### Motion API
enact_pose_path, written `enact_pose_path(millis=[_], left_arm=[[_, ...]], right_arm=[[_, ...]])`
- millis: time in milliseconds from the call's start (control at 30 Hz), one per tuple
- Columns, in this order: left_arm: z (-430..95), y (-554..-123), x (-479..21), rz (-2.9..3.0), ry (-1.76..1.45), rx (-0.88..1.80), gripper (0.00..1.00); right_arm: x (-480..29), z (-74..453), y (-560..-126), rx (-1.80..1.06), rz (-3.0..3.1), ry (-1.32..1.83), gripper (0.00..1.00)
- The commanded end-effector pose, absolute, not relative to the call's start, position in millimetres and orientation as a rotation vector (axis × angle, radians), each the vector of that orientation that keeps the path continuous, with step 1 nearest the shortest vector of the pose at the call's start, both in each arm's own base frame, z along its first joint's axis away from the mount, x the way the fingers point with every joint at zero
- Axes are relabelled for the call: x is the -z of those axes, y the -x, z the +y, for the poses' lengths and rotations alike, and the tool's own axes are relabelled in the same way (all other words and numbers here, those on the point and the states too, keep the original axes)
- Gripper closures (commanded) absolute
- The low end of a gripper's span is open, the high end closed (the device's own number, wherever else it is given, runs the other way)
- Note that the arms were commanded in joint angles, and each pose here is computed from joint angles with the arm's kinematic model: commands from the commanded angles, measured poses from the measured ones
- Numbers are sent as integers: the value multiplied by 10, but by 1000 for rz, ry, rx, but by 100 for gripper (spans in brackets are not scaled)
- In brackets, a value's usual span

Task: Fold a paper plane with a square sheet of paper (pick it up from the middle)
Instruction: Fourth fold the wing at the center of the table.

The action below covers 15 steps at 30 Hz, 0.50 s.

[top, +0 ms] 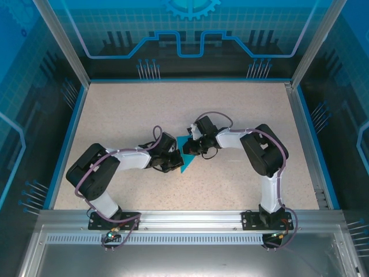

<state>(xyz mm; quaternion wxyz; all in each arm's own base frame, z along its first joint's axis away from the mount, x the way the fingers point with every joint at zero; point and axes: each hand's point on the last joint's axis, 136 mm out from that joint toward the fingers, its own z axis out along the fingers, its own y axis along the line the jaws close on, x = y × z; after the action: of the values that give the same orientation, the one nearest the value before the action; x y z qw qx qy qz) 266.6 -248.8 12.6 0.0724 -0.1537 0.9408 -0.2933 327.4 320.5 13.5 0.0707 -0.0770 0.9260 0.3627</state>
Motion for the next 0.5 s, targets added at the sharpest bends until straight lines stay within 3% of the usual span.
enact_pose_path(millis=[0,467], left_arm=[[-2196,-2235,243,3043,499,661,100],[-2196,-2180,261,3063,467,660,100]], right_arm=[[7,2927,-3662,-965,2779,126,90],[180,2493,-4280,-833,2800,-156,91]])
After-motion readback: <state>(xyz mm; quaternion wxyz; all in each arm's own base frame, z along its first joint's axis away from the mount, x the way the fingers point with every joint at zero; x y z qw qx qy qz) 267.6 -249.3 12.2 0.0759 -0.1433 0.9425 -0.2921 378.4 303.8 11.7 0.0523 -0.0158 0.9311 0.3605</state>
